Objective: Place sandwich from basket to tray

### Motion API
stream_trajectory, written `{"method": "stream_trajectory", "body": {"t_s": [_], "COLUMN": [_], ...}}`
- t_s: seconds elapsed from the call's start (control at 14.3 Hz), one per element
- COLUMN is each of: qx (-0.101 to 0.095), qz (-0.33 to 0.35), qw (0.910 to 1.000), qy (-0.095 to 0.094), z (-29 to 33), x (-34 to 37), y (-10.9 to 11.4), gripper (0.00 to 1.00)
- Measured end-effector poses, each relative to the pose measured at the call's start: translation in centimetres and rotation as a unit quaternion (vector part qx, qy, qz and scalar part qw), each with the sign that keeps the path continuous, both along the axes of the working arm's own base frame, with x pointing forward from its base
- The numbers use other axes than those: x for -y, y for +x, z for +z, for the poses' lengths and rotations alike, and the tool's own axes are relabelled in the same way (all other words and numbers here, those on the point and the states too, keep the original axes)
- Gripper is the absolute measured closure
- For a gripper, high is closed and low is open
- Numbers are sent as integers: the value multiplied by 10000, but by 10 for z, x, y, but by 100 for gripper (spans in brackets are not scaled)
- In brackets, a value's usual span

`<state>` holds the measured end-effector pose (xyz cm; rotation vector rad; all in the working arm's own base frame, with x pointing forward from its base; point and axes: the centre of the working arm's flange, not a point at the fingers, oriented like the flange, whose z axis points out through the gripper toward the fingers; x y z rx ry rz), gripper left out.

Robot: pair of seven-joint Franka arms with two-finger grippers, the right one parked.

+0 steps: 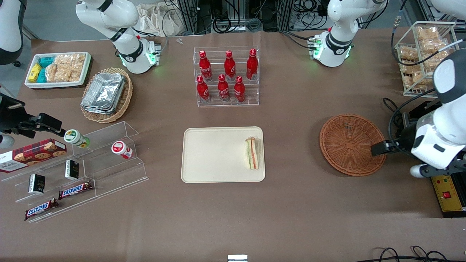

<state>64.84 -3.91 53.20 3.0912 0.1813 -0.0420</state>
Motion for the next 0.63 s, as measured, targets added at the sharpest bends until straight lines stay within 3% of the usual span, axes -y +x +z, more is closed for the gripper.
{"method": "stream_trajectory", "body": {"t_s": [0.35,0.63], "qx": [-253,-82], "qz": [-536,-643], "qw": [9981,9976], "qy": [197,261], "z": [-16,-30], "x": [-10,-2], "y": [-28,-41], "gripper": [0,0]}}
